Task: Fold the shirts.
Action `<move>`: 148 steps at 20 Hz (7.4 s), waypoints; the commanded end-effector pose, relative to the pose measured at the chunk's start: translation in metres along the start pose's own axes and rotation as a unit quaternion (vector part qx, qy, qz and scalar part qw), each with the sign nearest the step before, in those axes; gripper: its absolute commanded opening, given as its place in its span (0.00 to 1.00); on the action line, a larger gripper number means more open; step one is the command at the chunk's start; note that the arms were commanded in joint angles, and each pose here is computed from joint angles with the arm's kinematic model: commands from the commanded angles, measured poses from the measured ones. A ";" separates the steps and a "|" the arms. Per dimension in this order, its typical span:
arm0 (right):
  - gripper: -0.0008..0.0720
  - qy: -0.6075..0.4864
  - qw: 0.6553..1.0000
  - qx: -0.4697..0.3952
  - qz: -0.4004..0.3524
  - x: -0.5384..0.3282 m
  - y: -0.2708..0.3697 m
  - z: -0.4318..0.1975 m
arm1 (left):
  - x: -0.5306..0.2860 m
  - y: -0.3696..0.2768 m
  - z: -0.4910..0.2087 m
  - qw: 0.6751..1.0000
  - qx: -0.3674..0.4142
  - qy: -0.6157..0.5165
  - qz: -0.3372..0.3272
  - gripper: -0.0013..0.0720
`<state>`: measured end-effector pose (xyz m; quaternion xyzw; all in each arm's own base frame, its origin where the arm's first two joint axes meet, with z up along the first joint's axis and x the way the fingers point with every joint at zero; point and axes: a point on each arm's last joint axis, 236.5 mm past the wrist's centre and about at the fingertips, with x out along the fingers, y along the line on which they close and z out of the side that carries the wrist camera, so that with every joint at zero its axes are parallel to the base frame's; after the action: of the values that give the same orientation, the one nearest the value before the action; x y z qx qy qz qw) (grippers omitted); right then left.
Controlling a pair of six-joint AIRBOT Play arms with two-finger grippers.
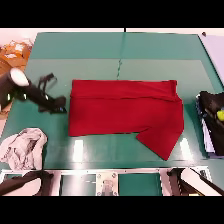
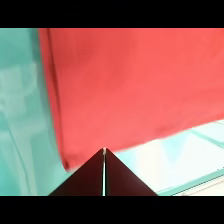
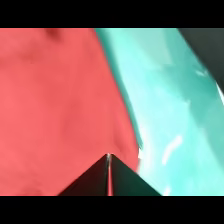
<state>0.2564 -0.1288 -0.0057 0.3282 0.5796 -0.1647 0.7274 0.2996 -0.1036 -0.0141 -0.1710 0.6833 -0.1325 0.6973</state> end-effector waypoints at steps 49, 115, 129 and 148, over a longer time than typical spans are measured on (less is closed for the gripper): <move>0.03 0.169 0.984 0.046 0.003 0.055 0.001 -0.143 | 0.035 0.016 -0.075 0.978 0.100 0.031 0.183 0.05; 0.03 0.096 0.877 -0.357 0.306 -0.088 0.287 -0.007 | 0.206 -0.347 0.112 0.952 0.121 -0.126 -0.253 0.05; 0.03 0.098 0.848 -0.371 0.366 -0.087 0.377 -0.064 | -0.010 -0.083 0.199 0.978 0.186 -0.074 0.063 0.05; 0.05 0.096 0.860 -0.351 0.358 0.079 0.490 -0.137 | -0.129 0.052 0.205 0.972 0.118 -0.125 0.161 0.05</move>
<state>0.4867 0.4000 0.0349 0.2918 0.4657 0.3489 0.7591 0.4999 0.0090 0.0828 0.0057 0.5869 -0.0718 0.8065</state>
